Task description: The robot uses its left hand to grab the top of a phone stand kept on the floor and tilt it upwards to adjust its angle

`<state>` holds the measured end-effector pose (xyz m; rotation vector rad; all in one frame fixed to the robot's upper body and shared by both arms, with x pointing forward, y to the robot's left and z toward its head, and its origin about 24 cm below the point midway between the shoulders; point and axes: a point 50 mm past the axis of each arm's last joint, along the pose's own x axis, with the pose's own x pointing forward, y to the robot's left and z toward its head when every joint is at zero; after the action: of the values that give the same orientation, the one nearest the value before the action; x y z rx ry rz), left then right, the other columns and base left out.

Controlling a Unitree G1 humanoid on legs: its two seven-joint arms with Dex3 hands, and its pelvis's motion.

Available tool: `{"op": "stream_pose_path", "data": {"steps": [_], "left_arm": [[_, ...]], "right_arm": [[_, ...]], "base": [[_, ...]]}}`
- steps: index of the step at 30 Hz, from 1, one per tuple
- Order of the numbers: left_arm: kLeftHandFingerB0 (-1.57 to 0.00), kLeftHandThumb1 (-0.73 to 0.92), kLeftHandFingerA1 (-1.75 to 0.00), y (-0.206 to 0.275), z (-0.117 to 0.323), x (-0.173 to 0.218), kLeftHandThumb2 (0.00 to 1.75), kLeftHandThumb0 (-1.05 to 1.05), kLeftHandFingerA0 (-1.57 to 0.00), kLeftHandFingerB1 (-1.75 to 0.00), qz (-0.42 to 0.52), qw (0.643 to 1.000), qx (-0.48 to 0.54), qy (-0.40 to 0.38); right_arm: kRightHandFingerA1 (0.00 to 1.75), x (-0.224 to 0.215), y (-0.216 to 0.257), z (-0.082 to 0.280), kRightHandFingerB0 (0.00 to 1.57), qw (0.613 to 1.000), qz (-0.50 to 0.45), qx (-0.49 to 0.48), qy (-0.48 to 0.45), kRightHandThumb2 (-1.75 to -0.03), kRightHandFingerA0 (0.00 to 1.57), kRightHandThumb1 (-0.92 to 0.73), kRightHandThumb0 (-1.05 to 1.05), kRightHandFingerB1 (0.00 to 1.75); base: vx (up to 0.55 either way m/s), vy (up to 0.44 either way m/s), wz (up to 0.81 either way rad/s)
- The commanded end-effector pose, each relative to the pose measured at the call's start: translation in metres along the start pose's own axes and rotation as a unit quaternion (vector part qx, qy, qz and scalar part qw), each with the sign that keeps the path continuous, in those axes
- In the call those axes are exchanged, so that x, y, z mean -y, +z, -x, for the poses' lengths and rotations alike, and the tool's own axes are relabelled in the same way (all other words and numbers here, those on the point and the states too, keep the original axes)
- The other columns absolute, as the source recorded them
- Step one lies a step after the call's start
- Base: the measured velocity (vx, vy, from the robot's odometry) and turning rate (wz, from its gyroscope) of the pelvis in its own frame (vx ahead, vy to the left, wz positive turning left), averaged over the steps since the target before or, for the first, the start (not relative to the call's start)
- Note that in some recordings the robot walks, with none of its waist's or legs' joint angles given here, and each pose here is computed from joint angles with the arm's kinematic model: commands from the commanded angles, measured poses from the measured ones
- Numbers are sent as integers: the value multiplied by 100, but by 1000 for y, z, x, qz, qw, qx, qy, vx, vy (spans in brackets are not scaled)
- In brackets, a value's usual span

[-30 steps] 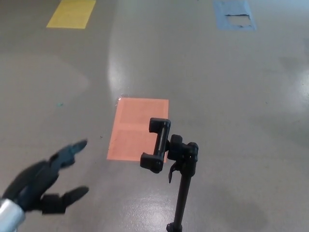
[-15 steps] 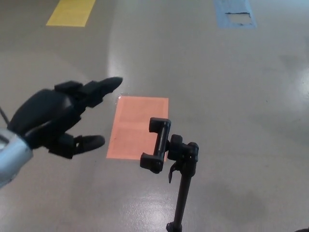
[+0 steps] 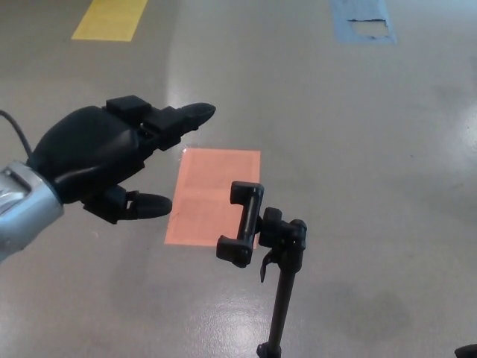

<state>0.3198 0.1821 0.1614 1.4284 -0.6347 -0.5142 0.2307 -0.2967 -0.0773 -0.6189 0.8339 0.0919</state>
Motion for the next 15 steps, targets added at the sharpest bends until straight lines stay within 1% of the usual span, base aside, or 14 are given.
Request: {"op": "stream_pose_path", "data": {"steps": [1, 2, 4, 5, 6, 9, 10, 11, 12, 13, 14, 15], "left_arm": [[0, 68, -43, -1, -1, -3, 97, -93, -19, -5, -42, 999, 9, -30], [0, 65, -46, 0, -1, -3, 97, -88, -24, -10, -45, 998, 9, -32], [0, 65, -47, 1, -2, -5, 97, -88, -25, -10, -53, 998, 8, -37], [0, 65, -47, 2, -2, -5, 97, -88, -25, -10, -55, 998, 8, -38], [0, 62, -45, 3, -3, -5, 95, -83, -20, -13, -61, 997, 10, -38], [0, 61, -45, 6, -4, -6, 95, -82, -21, -13, -68, 997, 15, -36], [0, 77, -31, 6, -3, -5, 62, -80, -28, -10, -67, 997, 13, -39], [0, 69, -43, 8, -1, -3, 96, -96, -21, 0, -65, 997, 14, -44], [0, 69, -43, 9, 0, -1, 96, -96, -21, 0, -63, 997, 15, -47], [0, 73, -33, 11, 0, 0, 64, -77, -28, -7, -61, 997, 16, -46], [0, 73, -33, 11, -1, 0, 64, -77, -28, -7, -61, 997, 17, -43], [0, 65, -47, 11, -1, 2, 96, -89, -25, -7, -64, 997, 16, -44]], "right_arm": [[39, 8, -1, 1, 24, 1000, -5, -5, -7, -65, 27, -80, -67, 31], [39, 9, 1, 1, 24, 1000, -5, -4, -7, -65, 26, -80, -67, 31], [39, 9, 2, 0, 24, 1000, -7, -4, -5, -65, 26, -80, -67, 31], [39, 9, 2, 0, 24, 1000, -7, -4, -4, -65, 26, -80, -67, 31], [39, 8, 1, 0, 24, 1000, -8, -4, -4, -65, 27, -80, -66, 31], [39, 10, 3, 0, 24, 1000, -8, -3, -4, -64, 28, -80, -66, 32], [39, 10, 3, 0, 24, 1000, -6, -3, -3, -65, 27, -80, -67, 31], [40, 8, 0, 1, 24, 1000, -4, -6, -2, -64, 28, -80, -66, 32], [40, 7, -2, 1, 24, 1000, -3, -8, 0, -64, 28, -80, -66, 32], [40, 8, -3, 1, 22, 1000, -1, -9, 1, -64, 25, -81, -67, 31], [40, 8, -2, 1, 22, 1000, 0, -9, 2, -64, 25, -81, -67, 31], [38, 9, -1, 1, 23, 1000, 5, -9, 2, -64, 25, -81, -66, 31]], "base": [[0, 0, 0], [0, 0, 0], [0, 0, 0], [0, 0, 0], [0, 0, 0], [0, 0, 0], [0, 0, 0], [0, 0, 0], [0, 0, 0], [0, 0, 0], [0, 0, 0], [0, 0, 0]]}}
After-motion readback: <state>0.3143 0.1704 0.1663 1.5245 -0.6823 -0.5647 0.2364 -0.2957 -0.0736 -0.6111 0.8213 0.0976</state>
